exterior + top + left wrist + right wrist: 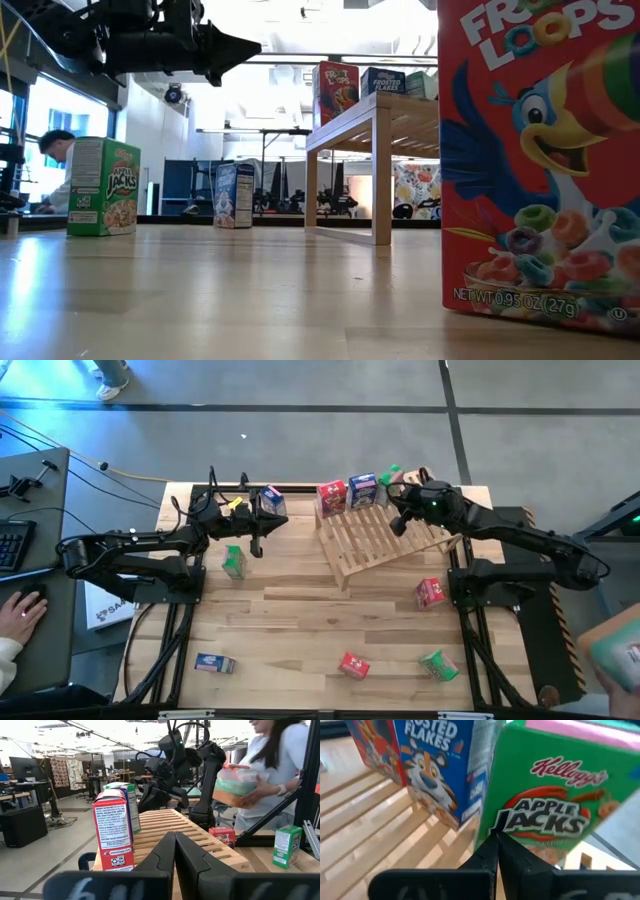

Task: Stack cereal on shelf
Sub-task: Put the bottom left green cereal box on the shelf, then put the top red cereal box on the shelf aligned with the other red cereal box

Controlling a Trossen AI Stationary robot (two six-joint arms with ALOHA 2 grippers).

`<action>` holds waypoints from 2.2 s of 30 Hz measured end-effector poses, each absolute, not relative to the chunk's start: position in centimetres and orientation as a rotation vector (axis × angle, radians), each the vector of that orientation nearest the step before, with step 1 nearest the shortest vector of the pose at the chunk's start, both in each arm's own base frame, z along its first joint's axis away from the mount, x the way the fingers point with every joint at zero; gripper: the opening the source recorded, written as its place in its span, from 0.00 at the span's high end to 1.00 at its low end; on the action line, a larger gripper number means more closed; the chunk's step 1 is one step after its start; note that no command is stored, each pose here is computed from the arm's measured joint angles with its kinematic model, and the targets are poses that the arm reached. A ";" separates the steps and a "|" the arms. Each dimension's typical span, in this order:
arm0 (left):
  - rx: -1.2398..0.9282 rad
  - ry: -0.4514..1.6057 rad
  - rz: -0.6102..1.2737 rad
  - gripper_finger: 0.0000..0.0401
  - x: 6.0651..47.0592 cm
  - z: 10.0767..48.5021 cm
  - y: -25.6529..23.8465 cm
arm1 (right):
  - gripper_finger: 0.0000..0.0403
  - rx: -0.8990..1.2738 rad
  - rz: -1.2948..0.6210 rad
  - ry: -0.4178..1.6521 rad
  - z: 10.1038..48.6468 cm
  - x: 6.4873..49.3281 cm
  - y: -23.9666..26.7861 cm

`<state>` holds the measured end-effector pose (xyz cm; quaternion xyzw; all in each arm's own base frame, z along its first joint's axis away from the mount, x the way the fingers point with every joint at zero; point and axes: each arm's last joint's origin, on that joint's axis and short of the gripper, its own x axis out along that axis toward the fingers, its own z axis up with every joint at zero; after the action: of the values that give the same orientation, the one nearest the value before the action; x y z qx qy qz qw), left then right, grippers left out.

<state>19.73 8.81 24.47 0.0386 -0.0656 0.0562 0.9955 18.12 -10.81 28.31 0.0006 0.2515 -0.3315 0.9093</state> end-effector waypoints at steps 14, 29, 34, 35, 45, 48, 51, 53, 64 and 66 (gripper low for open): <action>0.077 -0.130 0.112 1.00 19.7 24.5 8.8 | 0.98 0.050 -0.618 0.551 29.1 18.3 -10.2; 0.079 -0.132 0.113 1.00 19.7 24.5 8.8 | 0.42 0.441 -0.542 0.879 31.8 16.6 0.0; 0.080 -0.132 0.112 1.00 19.7 24.5 8.8 | 0.33 0.631 -0.682 0.996 30.9 14.9 2.8; 0.080 -0.132 0.112 1.00 19.7 24.5 8.8 | 0.33 0.661 -0.723 1.033 30.7 14.5 3.2; 0.078 -0.131 0.100 1.00 19.7 24.5 8.8 | 0.33 0.702 -0.939 1.188 28.2 14.7 6.4; 0.070 -0.131 0.099 1.00 19.7 24.5 8.8 | 0.33 0.734 -0.990 1.213 26.9 14.5 6.6; 0.061 -0.131 0.087 1.00 19.7 24.5 8.7 | 0.33 0.793 -1.010 1.200 25.6 14.2 6.6; 0.058 -0.128 0.081 1.00 19.8 24.4 8.7 | 0.33 0.834 -1.005 1.175 24.9 14.1 6.6; 0.052 -0.114 0.071 1.00 19.9 24.3 8.5 | 0.35 0.876 -1.038 1.170 21.7 13.8 6.2; 0.052 -0.114 0.071 1.00 19.9 24.3 8.5 | 0.38 0.880 -1.032 1.167 21.4 13.9 6.1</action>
<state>19.86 8.50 24.28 0.0258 -0.0568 0.0356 0.9974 13.91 6.13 21.43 0.3838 0.5088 -0.4499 0.6257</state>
